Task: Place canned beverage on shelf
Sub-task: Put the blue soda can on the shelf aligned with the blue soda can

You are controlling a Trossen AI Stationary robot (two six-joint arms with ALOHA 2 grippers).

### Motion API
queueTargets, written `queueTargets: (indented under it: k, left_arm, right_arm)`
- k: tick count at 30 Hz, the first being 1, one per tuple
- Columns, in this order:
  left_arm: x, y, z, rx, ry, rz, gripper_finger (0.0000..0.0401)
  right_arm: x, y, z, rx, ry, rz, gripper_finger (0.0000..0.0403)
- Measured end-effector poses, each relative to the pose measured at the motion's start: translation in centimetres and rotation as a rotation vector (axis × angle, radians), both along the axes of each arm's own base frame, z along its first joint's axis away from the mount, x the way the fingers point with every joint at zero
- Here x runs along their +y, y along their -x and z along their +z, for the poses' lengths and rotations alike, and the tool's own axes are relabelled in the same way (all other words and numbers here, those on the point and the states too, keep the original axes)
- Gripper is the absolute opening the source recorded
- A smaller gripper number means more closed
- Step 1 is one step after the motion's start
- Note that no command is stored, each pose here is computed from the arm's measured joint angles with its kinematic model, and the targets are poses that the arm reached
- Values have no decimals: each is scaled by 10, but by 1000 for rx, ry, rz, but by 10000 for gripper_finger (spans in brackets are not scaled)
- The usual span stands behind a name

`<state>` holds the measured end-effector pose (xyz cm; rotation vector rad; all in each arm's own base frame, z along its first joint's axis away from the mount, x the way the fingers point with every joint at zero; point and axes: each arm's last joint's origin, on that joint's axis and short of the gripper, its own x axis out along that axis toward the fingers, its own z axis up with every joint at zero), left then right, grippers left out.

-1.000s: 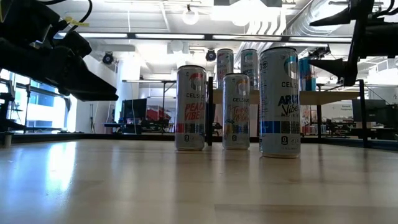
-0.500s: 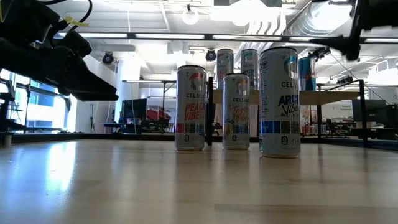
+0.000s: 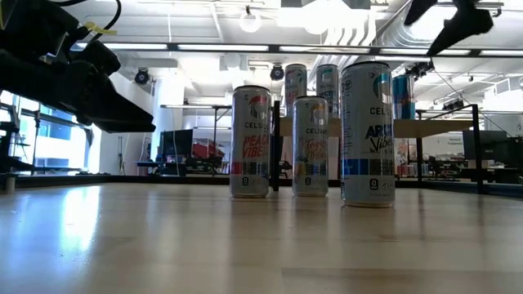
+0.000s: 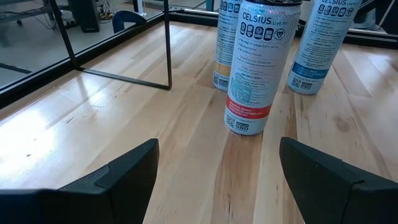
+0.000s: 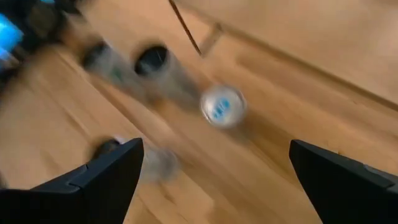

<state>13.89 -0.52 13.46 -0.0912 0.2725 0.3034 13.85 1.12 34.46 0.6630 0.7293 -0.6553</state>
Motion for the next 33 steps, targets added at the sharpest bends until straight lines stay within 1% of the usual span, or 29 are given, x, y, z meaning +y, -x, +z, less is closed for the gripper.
queueTargets:
  k: [4, 6, 8, 10, 12, 17, 20, 25, 30, 33]
  left_arm:
    - [0, 0, 0, -1, 0, 0, 305]
    - [0, 0, 0, 0, 0, 0, 305]
    - [0, 0, 0, 0, 0, 0, 305]
    - [0, 0, 0, 0, 0, 0, 305]
    - [0, 0, 0, -1, 0, 0, 305]
    - [0, 0, 0, 0, 0, 0, 305]
    - [0, 0, 0, 0, 0, 0, 305]
    - [0, 0, 0, 0, 0, 0, 305]
    - [0, 0, 0, -1, 0, 0, 305]
    - [0, 0, 0, 0, 0, 0, 305]
  right_arm:
    - [-11, -29, 2, 249, -31, 55, 389]
    - [-19, -41, 1, 316, -47, 104, 389]
    - [-29, -54, -1, 306, -80, 159, 389]
    - [-40, -64, -6, 274, -137, 218, 389]
    - [-52, -72, -12, 273, -175, 248, 389]
    - [-80, -85, -30, 345, -194, 255, 389]
    - [-91, -96, -43, 380, -213, 260, 389]
    - [-101, -111, -60, 401, -272, 292, 389]
    - [-109, -118, -62, 391, -254, 311, 389]
    - [-111, -119, -66, 421, -255, 293, 389]
